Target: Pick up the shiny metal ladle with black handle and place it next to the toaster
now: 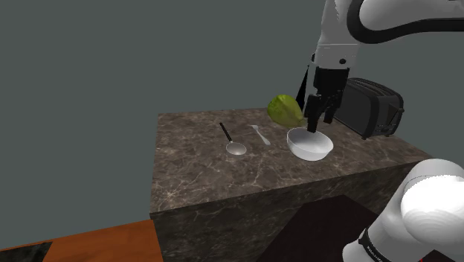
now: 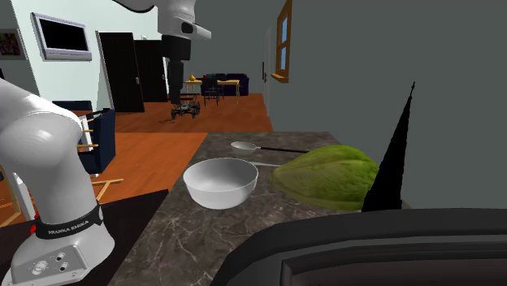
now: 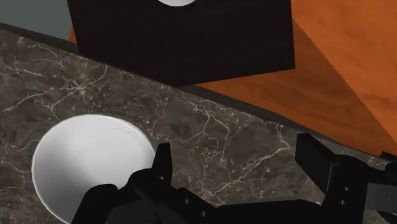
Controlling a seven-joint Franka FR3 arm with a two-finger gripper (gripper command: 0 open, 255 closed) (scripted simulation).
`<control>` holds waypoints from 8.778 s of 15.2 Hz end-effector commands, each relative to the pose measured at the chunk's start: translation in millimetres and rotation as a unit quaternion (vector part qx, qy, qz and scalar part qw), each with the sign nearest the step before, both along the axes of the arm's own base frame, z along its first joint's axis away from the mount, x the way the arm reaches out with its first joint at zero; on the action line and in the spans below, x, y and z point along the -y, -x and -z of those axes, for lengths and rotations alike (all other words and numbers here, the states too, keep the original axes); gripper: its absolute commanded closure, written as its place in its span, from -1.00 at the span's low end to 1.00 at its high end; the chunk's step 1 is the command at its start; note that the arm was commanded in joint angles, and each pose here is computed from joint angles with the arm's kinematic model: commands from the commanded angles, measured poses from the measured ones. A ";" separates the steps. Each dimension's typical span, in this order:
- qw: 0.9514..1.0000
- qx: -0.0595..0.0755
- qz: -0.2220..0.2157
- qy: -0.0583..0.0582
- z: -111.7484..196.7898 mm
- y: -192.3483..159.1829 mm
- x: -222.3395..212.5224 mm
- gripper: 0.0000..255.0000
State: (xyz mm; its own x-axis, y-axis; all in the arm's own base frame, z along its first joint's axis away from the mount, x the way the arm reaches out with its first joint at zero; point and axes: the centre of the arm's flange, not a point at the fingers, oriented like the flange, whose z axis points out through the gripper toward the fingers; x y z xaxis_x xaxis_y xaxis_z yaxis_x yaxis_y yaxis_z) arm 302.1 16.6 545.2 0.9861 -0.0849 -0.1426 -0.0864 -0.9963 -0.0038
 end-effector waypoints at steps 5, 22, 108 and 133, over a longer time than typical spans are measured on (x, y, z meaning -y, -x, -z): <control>0.999 0.019 0.029 -0.001 28.6 -36.6 -9.3 -1.00; 0.984 0.098 0.150 -0.005 133.5 -207.2 -24.5 -1.00; 0.969 0.134 0.206 -0.007 -62.4 -297.1 -18.4 1.00; 0.969 0.134 0.206 -0.007 -86.7 -110.1 167.8 1.00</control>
